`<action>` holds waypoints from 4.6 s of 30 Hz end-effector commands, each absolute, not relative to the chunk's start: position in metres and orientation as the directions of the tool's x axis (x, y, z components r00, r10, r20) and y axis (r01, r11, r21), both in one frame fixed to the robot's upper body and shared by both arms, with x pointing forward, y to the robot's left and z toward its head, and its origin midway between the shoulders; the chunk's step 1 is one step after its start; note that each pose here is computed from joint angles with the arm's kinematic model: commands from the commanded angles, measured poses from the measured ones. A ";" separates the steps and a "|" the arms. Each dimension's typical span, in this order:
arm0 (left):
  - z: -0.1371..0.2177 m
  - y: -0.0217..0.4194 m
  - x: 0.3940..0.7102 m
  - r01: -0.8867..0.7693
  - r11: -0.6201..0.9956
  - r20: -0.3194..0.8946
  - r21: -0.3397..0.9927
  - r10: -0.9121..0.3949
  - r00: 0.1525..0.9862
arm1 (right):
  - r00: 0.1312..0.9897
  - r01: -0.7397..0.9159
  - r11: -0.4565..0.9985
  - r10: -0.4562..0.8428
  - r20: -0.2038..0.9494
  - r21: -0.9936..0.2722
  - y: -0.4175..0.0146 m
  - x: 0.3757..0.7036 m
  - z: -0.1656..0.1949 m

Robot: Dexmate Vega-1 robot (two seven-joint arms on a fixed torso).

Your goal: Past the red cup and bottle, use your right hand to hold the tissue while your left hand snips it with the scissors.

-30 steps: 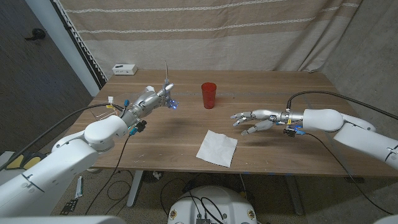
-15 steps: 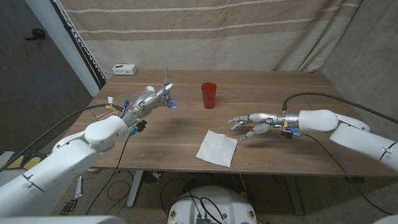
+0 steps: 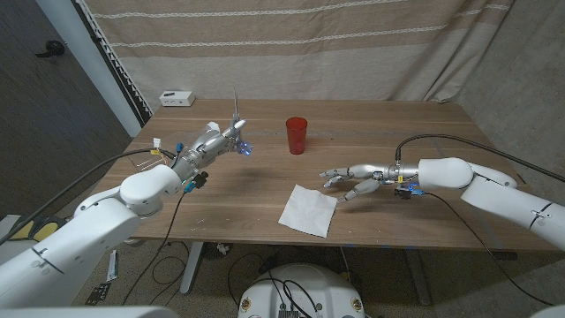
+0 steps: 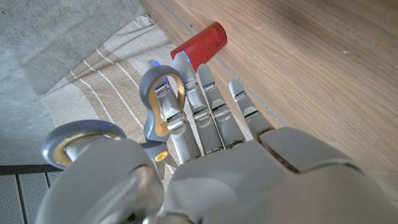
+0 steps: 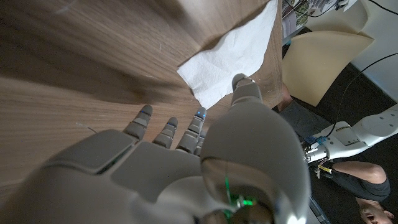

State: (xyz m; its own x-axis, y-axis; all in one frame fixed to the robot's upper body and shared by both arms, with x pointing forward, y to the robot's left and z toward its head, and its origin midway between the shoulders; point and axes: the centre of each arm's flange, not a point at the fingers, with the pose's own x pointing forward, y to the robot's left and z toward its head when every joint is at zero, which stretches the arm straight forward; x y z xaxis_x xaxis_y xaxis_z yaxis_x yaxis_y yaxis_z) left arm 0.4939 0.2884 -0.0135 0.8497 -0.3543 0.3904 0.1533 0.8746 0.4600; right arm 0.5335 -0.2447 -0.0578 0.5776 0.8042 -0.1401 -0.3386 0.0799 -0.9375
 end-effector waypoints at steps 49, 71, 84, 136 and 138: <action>-0.005 0.294 0.491 0.121 0.876 0.420 0.467 -0.340 0.842 | 0.556 -0.218 0.013 0.823 -0.113 -0.976 -0.218 0.544 -0.088; -0.003 0.297 0.494 0.113 0.881 0.427 0.460 -0.330 0.842 | 0.582 -0.142 -0.006 0.808 -0.088 -0.990 -0.209 0.544 -0.106; -0.002 0.299 0.495 0.118 0.879 0.426 0.461 -0.336 0.840 | 0.591 -0.082 -0.033 0.803 -0.075 -0.996 -0.205 0.544 -0.113; -0.003 0.300 0.498 0.123 0.879 0.422 0.460 -0.339 0.841 | 0.631 0.021 0.175 0.761 0.149 -0.984 -0.218 0.559 -0.097; -0.003 0.300 0.498 0.125 0.880 0.421 0.458 -0.338 0.841 | 0.634 0.026 0.179 0.758 0.155 -0.983 -0.219 0.559 -0.093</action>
